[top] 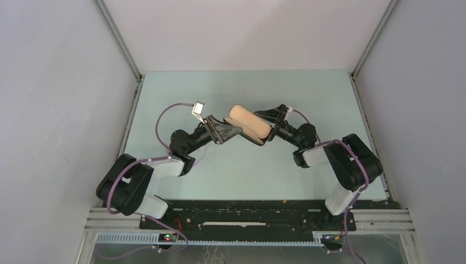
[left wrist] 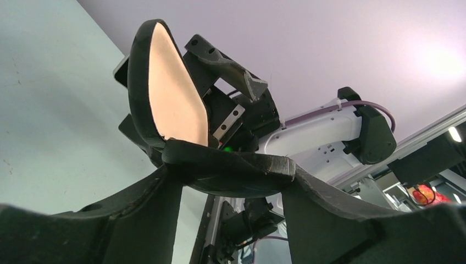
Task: Organize the sunglasses
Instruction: Open the sunglasses case.
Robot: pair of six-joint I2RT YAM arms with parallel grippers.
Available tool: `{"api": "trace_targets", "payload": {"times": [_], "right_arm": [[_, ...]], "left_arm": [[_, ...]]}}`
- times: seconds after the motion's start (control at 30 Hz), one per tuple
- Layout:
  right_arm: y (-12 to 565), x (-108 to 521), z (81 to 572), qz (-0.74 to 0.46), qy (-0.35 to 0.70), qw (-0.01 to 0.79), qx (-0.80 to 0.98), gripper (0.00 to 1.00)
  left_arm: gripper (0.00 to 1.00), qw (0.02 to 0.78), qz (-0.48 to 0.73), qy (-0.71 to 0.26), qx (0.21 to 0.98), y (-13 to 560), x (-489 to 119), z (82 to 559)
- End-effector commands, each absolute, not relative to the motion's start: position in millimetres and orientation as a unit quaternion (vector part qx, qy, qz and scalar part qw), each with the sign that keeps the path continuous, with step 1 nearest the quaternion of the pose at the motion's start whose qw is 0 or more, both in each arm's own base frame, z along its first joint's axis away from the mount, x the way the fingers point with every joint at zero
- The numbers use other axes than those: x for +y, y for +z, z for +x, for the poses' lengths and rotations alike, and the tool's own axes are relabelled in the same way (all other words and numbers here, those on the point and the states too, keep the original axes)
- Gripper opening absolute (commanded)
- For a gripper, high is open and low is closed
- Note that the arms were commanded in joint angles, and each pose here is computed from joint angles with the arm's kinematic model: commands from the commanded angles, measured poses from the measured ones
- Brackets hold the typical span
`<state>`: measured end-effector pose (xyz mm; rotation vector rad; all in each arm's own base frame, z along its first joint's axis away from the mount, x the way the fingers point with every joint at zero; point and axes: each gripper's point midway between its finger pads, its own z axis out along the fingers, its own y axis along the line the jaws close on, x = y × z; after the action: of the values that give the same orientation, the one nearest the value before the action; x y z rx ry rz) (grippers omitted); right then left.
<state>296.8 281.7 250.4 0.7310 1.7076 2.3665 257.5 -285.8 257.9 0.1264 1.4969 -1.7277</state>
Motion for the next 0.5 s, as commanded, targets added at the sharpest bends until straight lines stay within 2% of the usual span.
{"api": "trace_targets", "payload": {"times": [0.0, 0.17, 0.33, 0.47], "right_arm": [[259.1, 277.0, 284.4, 0.167, 0.779, 0.118, 0.593, 1.00], [252.5, 271.7, 282.1, 0.101, 0.721, 0.181, 0.661, 0.97], [242.4, 258.4, 280.2, 0.038, 0.601, 0.270, 0.751, 0.94], [242.3, 242.9, 280.4, 0.020, 0.553, 0.303, 0.776, 0.91]], "left_arm": [[0.00, 0.398, 0.073, -0.701, 0.588, 268.0, -292.2, 251.4], [0.00, 0.369, 0.076, -0.705, 0.600, 260.7, -299.8, 255.0], [0.00, 0.358, 0.078, -0.710, 0.601, 261.9, -303.9, 257.8], [0.00, 0.350, 0.077, -0.715, 0.601, 262.0, -305.6, 258.7]]}}
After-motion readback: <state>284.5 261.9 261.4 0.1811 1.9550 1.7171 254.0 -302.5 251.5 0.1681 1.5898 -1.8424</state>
